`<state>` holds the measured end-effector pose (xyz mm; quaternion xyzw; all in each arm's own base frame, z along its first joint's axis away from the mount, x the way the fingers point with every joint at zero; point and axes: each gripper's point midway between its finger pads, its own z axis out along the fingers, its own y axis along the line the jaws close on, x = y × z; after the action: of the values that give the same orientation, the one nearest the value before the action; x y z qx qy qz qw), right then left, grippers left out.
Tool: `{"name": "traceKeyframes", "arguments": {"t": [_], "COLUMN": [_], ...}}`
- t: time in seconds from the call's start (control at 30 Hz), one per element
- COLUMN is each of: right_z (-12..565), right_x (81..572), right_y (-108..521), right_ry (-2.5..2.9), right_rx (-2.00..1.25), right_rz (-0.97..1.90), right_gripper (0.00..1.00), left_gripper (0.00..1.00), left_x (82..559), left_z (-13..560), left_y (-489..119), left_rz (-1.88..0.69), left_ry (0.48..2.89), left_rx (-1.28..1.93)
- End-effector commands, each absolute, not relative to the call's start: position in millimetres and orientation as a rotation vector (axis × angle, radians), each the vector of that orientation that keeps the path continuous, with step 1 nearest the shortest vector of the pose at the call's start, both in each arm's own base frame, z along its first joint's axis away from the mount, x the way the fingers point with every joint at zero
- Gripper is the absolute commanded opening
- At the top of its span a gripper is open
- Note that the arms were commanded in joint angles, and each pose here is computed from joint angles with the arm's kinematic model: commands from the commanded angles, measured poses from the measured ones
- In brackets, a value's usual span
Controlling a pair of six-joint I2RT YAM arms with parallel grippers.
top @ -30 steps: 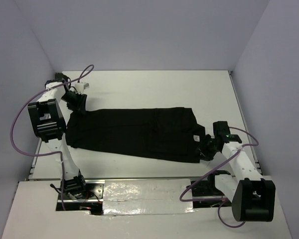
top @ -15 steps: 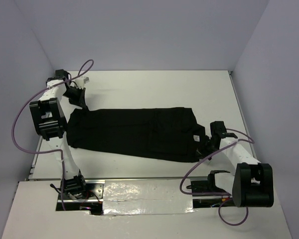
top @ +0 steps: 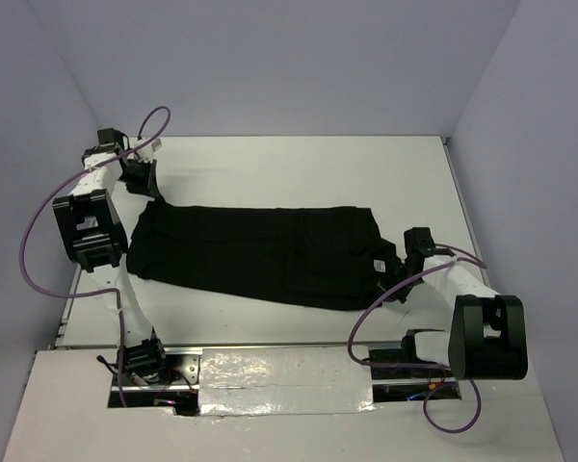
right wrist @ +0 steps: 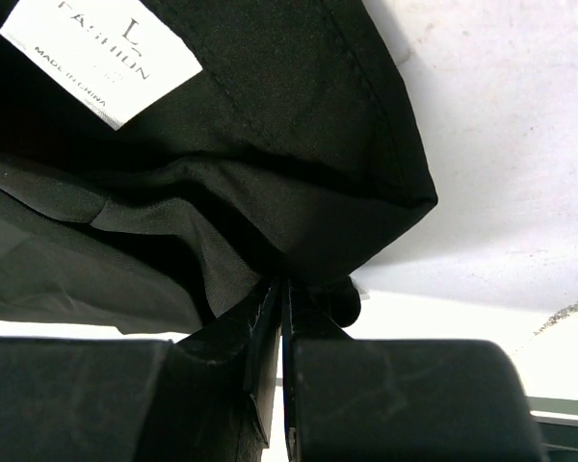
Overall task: Fold and stack the long sleeve shirts
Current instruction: Fold the shirt
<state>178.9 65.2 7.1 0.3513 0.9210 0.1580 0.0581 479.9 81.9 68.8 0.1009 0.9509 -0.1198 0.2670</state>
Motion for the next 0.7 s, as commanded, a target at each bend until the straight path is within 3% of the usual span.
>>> {"name": "traceKeyframes", "arguments": {"t": [0.0, 0.27, 0.47, 0.5, 0.67], "right_z": [0.9, -4.7, 0.9, 2.1, 22.2], "right_x": [202.0, 198.6, 205.9, 205.0, 207.0], "right_y": [40.5, 40.5, 44.0, 43.1, 35.7], "right_ry": [2.708, 2.723, 2.699, 2.705, 2.695], "right_rx": [1.007, 1.005, 0.963, 0.958, 0.930], "right_rz": [0.298, 0.290, 0.336, 0.325, 0.273], "right_gripper": [0.10, 0.10, 0.11, 0.12, 0.34], "left_gripper": [0.00, 0.00, 0.13, 0.22, 0.52], "left_x": [495.5, 490.5, 486.4, 484.7, 479.4], "left_z": [78.5, 74.1, 60.7, 61.9, 88.2], "left_y": [94.6, 111.4, 110.4, 103.8, 99.0], "left_rz": [-0.307, -0.304, -0.327, -0.366, -0.418], "left_ry": [2.496, 2.439, 2.476, 2.469, 2.472], "left_rx": [0.198, 0.062, 0.081, 0.103, 0.120]}}
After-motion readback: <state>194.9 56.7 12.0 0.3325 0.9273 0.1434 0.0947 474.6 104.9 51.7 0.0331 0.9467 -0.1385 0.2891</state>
